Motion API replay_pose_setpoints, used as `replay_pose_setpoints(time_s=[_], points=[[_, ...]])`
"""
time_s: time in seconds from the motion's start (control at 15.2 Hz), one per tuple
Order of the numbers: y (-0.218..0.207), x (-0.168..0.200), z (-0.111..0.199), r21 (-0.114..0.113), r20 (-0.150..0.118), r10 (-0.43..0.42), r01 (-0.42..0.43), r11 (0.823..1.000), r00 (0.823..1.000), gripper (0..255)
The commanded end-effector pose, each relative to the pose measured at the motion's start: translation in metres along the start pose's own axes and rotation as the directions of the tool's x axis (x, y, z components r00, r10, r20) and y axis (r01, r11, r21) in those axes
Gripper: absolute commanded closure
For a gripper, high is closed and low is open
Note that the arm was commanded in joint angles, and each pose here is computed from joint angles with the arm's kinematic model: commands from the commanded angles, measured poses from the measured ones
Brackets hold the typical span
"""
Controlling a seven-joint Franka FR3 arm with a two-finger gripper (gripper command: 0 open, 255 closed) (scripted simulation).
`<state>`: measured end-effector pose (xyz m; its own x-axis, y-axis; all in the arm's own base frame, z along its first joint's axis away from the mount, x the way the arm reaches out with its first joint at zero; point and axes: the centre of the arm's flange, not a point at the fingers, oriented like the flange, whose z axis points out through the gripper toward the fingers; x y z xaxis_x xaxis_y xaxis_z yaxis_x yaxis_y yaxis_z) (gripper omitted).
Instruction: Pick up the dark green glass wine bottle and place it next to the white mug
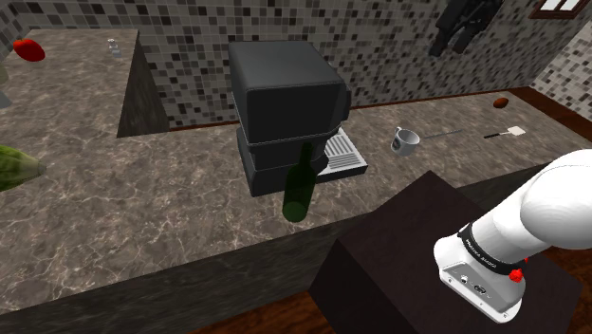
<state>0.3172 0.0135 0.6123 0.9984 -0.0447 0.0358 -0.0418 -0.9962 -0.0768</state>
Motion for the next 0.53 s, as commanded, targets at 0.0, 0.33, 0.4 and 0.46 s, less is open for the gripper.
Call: replay_pose_setpoints(time_s=[0.0, 0.33, 0.4, 0.46], points=[[0.0, 0.0, 0.0, 0.0, 0.0, 0.0, 0.0, 1.0, 1.0, 0], [-0.046, 0.021, 0.046, -0.015, 0.015, 0.023, -0.023, 1.0, 1.0, 0], [-0.055, 0.025, 0.055, -0.018, 0.018, 0.027, -0.027, 0.999, 0.999, 0], [-0.064, 0.029, 0.064, -0.021, 0.021, 0.032, -0.031, 0.999, 0.999, 0]])
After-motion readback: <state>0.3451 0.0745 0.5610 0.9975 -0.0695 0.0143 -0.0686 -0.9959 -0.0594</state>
